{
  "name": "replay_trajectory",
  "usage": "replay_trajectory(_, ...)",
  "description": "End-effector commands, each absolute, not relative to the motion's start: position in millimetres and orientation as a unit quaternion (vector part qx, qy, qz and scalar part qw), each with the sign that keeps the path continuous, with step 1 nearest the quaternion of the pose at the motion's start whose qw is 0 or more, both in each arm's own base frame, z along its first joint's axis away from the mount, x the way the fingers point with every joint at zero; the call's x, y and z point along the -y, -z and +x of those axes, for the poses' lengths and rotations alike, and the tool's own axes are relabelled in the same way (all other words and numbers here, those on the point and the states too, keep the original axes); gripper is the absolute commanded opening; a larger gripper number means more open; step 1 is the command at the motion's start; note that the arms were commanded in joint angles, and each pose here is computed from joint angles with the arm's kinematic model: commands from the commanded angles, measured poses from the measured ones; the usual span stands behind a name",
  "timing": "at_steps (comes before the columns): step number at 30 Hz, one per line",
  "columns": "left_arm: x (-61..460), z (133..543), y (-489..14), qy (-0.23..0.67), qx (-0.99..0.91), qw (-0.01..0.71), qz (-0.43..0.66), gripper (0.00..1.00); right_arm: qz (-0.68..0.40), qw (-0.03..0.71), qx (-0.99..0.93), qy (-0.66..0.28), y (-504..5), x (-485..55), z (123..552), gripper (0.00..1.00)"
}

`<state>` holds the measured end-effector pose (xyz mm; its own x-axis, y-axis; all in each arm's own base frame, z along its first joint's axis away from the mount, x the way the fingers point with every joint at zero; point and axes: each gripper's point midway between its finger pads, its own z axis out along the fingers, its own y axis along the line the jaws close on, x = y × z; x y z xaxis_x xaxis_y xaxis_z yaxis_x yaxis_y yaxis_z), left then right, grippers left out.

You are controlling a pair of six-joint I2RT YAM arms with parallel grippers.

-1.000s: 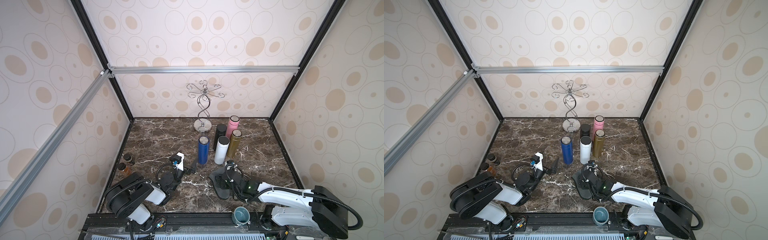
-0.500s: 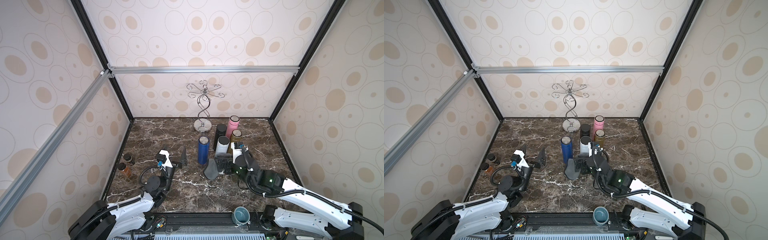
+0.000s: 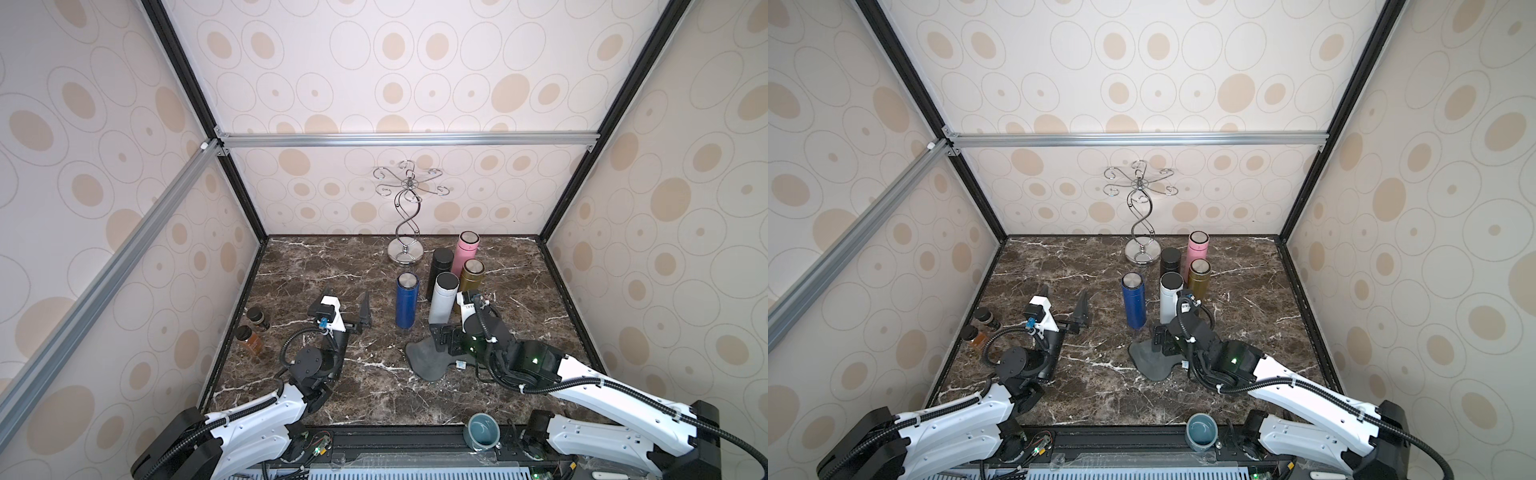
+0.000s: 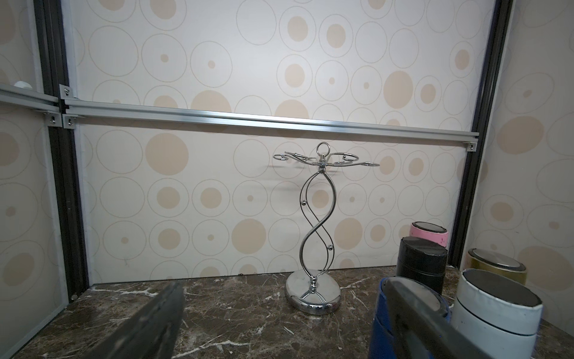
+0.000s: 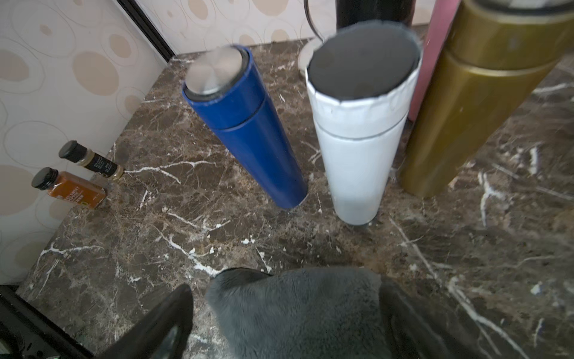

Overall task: Wipe the surface of the thermos
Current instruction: Place the cleaning item at the center of the board, then reset both arms

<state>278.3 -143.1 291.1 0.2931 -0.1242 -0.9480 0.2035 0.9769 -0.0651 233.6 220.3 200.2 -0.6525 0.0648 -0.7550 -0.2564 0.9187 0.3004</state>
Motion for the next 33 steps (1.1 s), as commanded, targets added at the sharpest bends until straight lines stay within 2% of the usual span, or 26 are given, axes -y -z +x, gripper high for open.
replay_trajectory(1,145.8,280.4,-291.3,0.089,-0.589,0.802,0.044,1.0,-0.045,0.329,-0.923,-0.195,-154.2,-218.4,226.3,0.92)
replay_trajectory(2,146.6,282.0,-289.5,0.086,-0.592,0.8,0.046,1.0,-0.025,0.252,-0.946,-0.203,-136.7,-214.1,218.6,0.87)
replay_trajectory(4,147.8,284.1,-288.1,0.083,-0.595,0.798,0.048,1.0,-0.01,0.237,-0.955,-0.181,-126.1,-199.9,216.1,0.88)
replay_trajectory(8,147.0,288.4,-285.2,0.077,-0.597,0.798,0.044,1.0,0.01,0.318,-0.923,-0.217,-163.9,-187.6,222.1,0.91)
replay_trajectory(14,141.5,303.7,-282.2,0.072,-0.608,0.79,0.01,1.0,0.065,0.416,-0.891,-0.169,-221.2,-140.4,249.7,0.92)
replay_trajectory(23,110.9,320.4,-286.0,0.08,-0.614,0.784,-0.043,1.0,0.198,0.505,-0.819,-0.188,-298.5,-56.9,334.7,0.92)
replay_trajectory(28,85.6,345.5,-277.6,0.058,-0.642,0.761,-0.077,1.0,0.268,0.52,-0.801,-0.126,-302.9,0.4,391.2,0.94)
replay_trajectory(31,59.8,357.3,-267.9,0.026,-0.65,0.752,-0.107,1.0,0.282,0.589,-0.757,-0.036,-317.4,39.9,397.6,0.96)
replay_trajectory(33,44.9,366.6,-258.8,0.021,-0.66,0.741,-0.122,1.0,0.276,0.578,-0.767,0.028,-319.1,56.0,396.2,0.97)
